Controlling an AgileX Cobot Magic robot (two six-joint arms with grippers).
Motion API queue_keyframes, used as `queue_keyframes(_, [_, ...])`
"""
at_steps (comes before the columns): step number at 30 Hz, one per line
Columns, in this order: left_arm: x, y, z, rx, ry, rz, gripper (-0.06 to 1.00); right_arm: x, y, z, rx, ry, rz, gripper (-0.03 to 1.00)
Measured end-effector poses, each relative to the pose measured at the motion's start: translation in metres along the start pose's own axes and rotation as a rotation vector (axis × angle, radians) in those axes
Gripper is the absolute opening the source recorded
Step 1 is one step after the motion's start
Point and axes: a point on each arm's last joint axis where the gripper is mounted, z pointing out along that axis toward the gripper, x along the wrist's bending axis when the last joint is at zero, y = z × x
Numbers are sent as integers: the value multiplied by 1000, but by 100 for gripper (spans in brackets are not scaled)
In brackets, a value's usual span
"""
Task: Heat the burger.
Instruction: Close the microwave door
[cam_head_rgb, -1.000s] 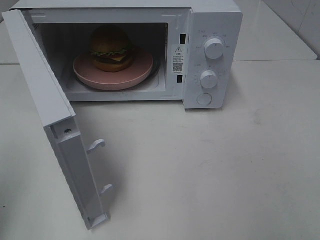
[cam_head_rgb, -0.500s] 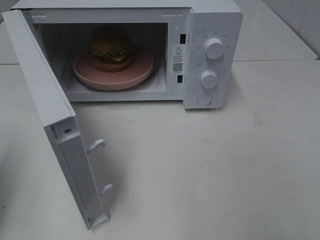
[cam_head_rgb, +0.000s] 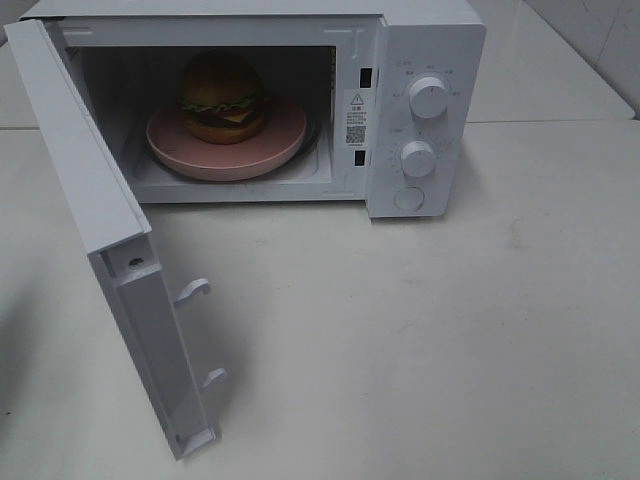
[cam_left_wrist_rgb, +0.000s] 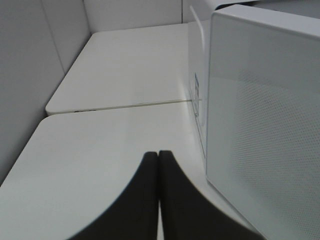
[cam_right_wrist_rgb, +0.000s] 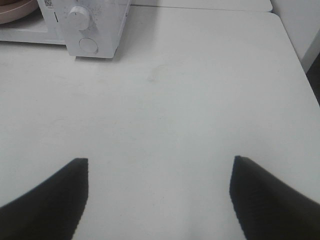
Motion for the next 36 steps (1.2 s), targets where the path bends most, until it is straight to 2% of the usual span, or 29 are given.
queue_keyframes(4, [-8,-10,18,-37,-78,49,0,0,0,0,0,0,0,75])
queue_keyframes(5, [-8,-10,18,-37,-78,49,0,0,0,0,0,0,0,75])
queue_keyframes(7, [-12,-19,27,-30,-120,17,0,0,0,0,0,0,0,75])
queue_keyframes(12, [-15,-29,38,-48,-149,-64,0,0,0,0,0,0,0,75])
queue_keyframes(16, [-20,-34,43,-58,-175,-83,0,0,0,0,0,0,0,75])
queue_keyframes(25, [-59,-38,67,-48,-337,-65,0,0,0,0,0,0,0,75])
queue_keyframes(32, [-77,-34,76,-59,-382,-66,0,0,0,0,0,1,0,75])
queue_keyframes(33, [-86,-30,79,-76,-410,-62,0,0,0,0,0,1,0,75])
queue_keyframes(36, [-96,-26,84,-96,-428,-68,0,0,0,0,0,1,0,75])
